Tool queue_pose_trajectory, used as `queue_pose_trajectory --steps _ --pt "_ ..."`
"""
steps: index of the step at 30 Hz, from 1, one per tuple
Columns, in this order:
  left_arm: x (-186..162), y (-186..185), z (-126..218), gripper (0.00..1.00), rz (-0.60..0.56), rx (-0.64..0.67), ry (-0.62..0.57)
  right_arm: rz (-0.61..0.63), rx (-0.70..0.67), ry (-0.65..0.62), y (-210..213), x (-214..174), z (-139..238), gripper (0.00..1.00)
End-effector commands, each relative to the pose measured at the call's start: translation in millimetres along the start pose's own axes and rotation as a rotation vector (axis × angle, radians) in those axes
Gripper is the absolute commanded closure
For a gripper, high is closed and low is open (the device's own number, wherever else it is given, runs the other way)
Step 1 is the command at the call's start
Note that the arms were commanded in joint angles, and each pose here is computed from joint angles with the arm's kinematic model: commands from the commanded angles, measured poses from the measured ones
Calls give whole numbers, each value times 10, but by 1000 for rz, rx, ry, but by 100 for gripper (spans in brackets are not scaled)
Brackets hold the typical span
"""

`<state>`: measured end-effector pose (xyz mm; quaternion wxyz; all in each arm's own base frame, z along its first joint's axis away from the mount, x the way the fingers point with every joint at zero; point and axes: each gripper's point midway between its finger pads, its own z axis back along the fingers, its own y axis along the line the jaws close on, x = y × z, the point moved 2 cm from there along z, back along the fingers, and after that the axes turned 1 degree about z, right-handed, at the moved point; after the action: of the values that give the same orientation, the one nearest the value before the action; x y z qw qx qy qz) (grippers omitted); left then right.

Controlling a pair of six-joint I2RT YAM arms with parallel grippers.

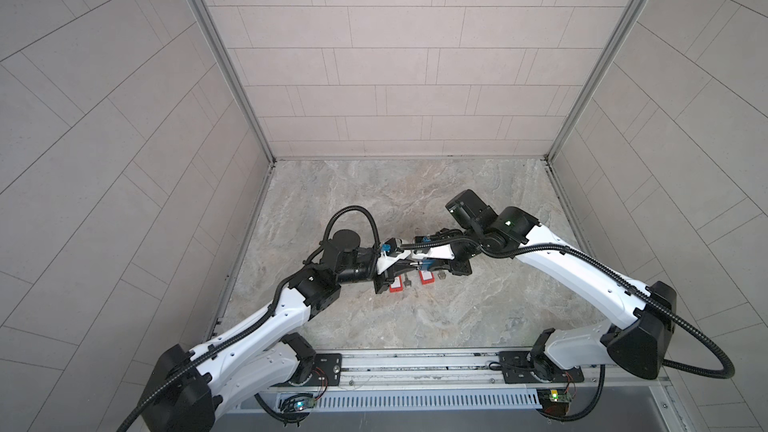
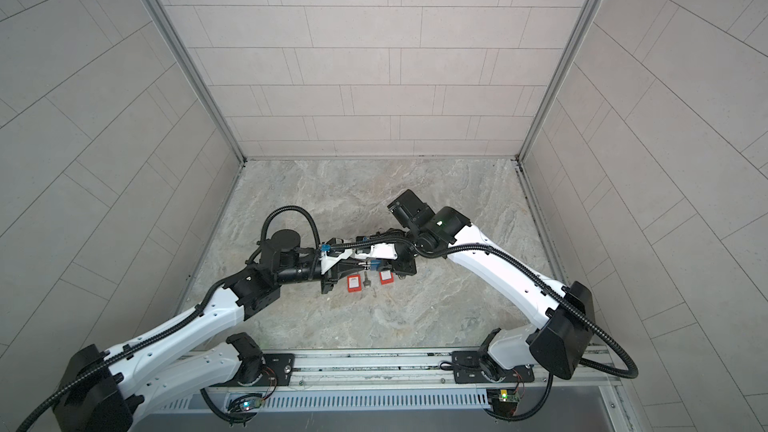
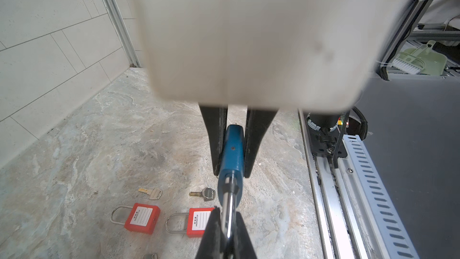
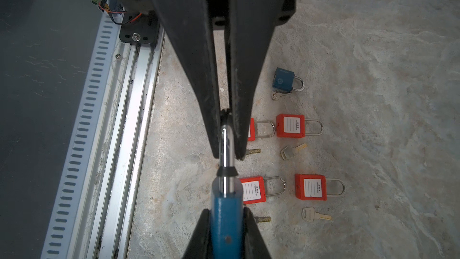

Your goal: Lock with the key

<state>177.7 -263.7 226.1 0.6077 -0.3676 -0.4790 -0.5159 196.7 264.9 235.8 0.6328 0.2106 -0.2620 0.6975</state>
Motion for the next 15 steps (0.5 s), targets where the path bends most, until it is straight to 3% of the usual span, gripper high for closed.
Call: queue_pose_trajectory --steps 1,8,15 --pt "321 -69 -59 100 -67 -43 -123 121 21 -226 66 505 111 98" --pt "273 -128 -186 100 -158 -10 -115 123 107 -305 151 670 168 100" --pt "282 -177 -317 100 -161 -4 -129 143 106 -339 84 780 166 100"
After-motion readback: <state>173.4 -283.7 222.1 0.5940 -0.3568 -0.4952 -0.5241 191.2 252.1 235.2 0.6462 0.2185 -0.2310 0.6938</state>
